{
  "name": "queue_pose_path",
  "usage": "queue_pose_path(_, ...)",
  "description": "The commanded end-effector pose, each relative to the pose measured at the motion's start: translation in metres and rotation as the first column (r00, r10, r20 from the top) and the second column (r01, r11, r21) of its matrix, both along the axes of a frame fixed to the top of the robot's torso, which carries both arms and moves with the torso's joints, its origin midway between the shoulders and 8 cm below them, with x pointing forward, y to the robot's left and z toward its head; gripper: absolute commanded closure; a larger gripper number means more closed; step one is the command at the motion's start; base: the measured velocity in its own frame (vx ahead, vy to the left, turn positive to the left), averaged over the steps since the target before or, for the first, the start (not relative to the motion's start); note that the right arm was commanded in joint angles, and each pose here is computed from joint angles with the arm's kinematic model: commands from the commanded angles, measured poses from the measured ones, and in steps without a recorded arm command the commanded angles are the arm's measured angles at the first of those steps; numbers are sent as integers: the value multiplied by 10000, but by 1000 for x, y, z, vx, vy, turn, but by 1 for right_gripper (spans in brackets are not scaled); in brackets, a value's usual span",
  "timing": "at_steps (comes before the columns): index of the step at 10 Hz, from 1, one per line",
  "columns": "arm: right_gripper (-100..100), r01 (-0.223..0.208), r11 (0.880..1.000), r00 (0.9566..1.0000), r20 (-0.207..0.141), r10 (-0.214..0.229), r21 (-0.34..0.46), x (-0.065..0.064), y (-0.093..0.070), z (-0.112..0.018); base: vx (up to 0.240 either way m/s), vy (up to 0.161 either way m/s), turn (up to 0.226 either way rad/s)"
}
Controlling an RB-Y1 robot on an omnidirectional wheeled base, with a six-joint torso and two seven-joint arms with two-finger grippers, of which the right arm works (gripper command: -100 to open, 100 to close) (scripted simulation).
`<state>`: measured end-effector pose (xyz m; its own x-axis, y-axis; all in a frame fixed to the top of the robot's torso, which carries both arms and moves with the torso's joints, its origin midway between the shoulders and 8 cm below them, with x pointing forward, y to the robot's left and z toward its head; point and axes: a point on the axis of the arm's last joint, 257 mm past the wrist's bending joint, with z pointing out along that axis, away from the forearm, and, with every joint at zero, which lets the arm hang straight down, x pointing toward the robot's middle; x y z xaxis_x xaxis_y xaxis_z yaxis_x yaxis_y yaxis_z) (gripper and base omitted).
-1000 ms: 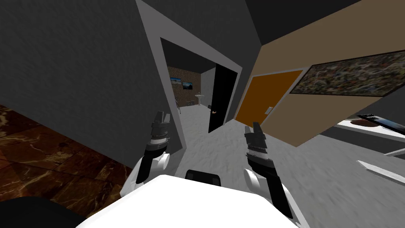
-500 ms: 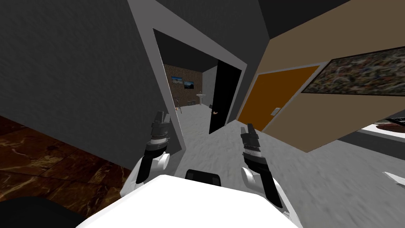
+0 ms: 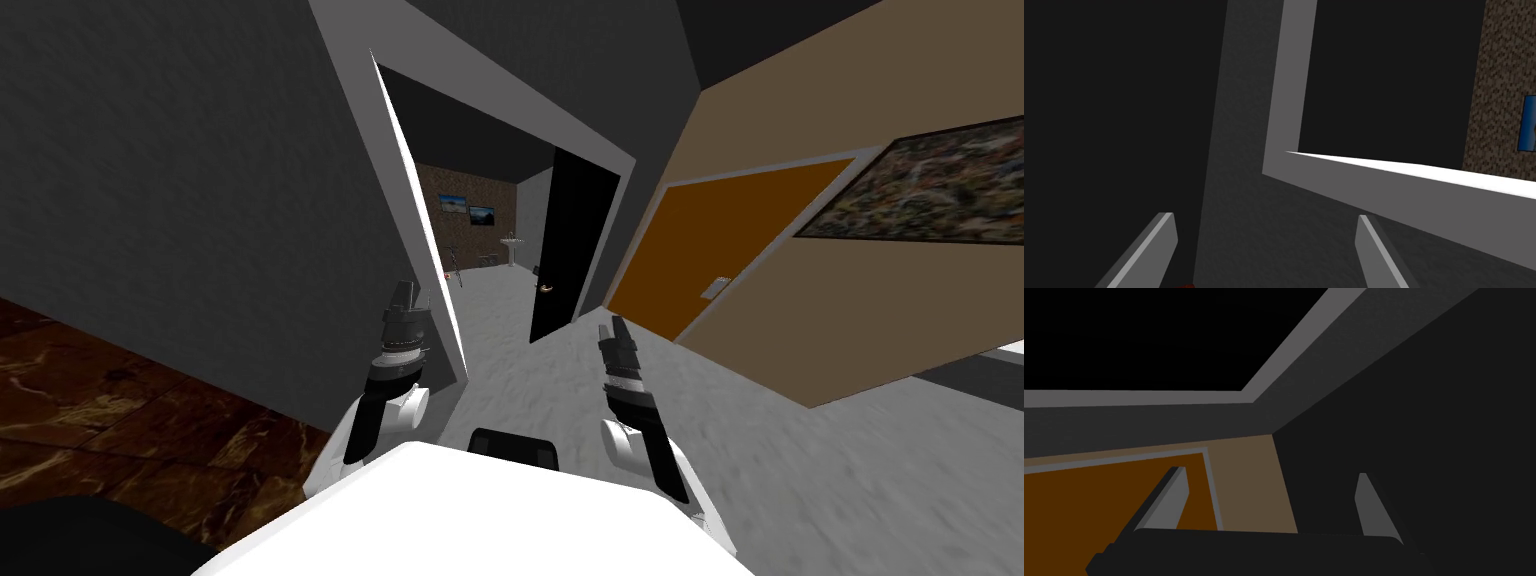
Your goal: Push the door open
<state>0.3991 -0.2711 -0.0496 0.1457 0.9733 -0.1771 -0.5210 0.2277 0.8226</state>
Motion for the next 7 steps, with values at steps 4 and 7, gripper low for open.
queue_pose_path(4, -100, -355, 9991, 9982, -466, 366, 251, 14, 8, -31, 130, -93, 77)
queue_pose_path(7, -100, -523, 9979, 9960, -709, 549, 386, 22, 13, -48, 87, -47, 65)
